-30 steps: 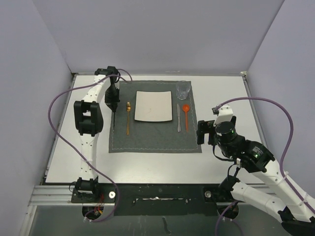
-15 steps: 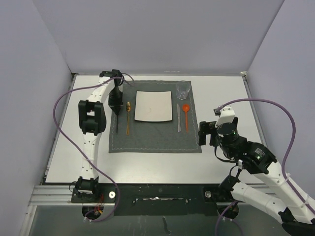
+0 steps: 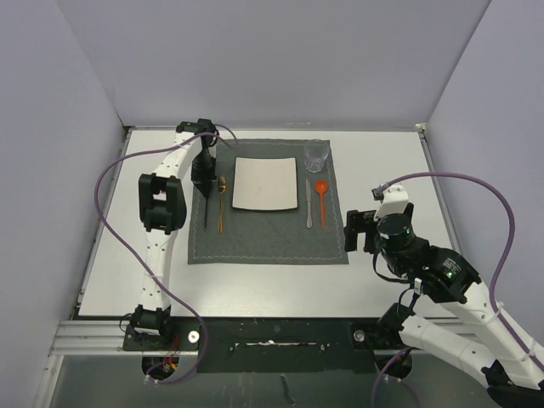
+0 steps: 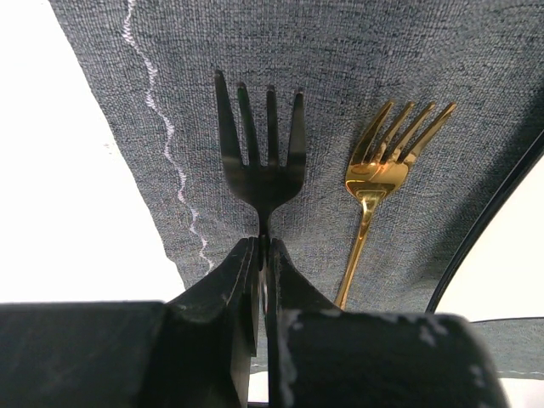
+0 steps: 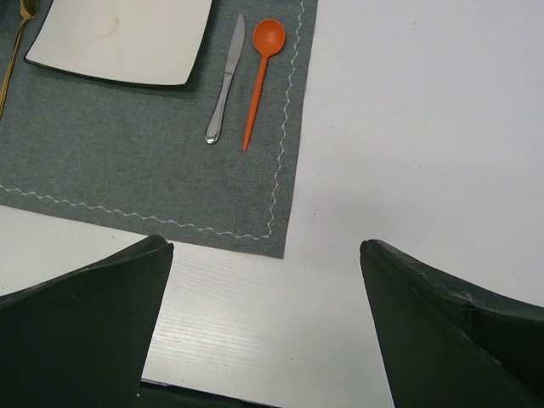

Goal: Set the dinner table for one person
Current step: Place the fork on the napkin.

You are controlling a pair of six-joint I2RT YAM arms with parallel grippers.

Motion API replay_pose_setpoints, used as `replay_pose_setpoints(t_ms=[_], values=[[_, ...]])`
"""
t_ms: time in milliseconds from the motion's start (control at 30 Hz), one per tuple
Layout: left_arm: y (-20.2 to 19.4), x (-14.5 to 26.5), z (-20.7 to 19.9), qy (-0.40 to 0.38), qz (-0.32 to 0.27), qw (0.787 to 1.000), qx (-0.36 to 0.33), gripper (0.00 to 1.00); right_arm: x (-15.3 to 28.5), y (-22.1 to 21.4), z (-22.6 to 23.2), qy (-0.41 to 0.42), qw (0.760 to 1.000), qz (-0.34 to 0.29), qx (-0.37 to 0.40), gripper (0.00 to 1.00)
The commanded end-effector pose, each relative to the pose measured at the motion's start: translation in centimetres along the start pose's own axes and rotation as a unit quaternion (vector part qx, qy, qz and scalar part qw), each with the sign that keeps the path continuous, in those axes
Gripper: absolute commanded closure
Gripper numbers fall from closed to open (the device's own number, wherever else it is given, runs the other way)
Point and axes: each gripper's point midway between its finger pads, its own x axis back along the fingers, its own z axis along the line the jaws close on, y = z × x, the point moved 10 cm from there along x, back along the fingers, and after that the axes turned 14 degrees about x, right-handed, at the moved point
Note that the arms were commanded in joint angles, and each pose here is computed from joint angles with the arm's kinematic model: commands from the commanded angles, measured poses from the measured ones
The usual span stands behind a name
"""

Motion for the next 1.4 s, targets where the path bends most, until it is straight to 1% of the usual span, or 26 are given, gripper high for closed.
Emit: replay_pose_setpoints(t_ms=[0, 267, 567, 1000, 1200, 1367], values=[[0.1, -0.3, -0.3, -0.003, 0.005, 1.0, 0.006, 1.0, 0.5, 0.8, -0.3, -0.008, 1.0, -0.025, -0.015, 0.02], [-0.4, -0.6, -0.7, -0.002, 0.011, 1.0, 0.003, 1.0, 0.4, 0.8, -0.2, -0.006, 1.0, -0.024, -0.016, 0.02], [-1.1, -2.0, -0.5, 0.011, 0.032, 0.999, 0.006, 1.0, 0.5, 0.8, -0.3, -0.006, 1.0, -0.026, -0.016, 0.02], [-1.0, -3.9, -0.4, 0.026, 0.043, 0.999, 0.008, 1.0, 0.7, 1.1, -0.5, -0.01, 0.999, -0.029, -0.011, 0.02], [-0.9, -4.0, -0.4, 0.027, 0.04, 0.999, 0.009, 1.0, 0.5, 1.3, -0.4, -0.01, 0.999, -0.029, -0.009, 0.02], [-0.8, -3.7, -0.4, 0.031, 0.033, 0.999, 0.009, 0.77, 0.3, 1.2, -0.3, -0.009, 1.0, -0.024, -0.007, 0.02]])
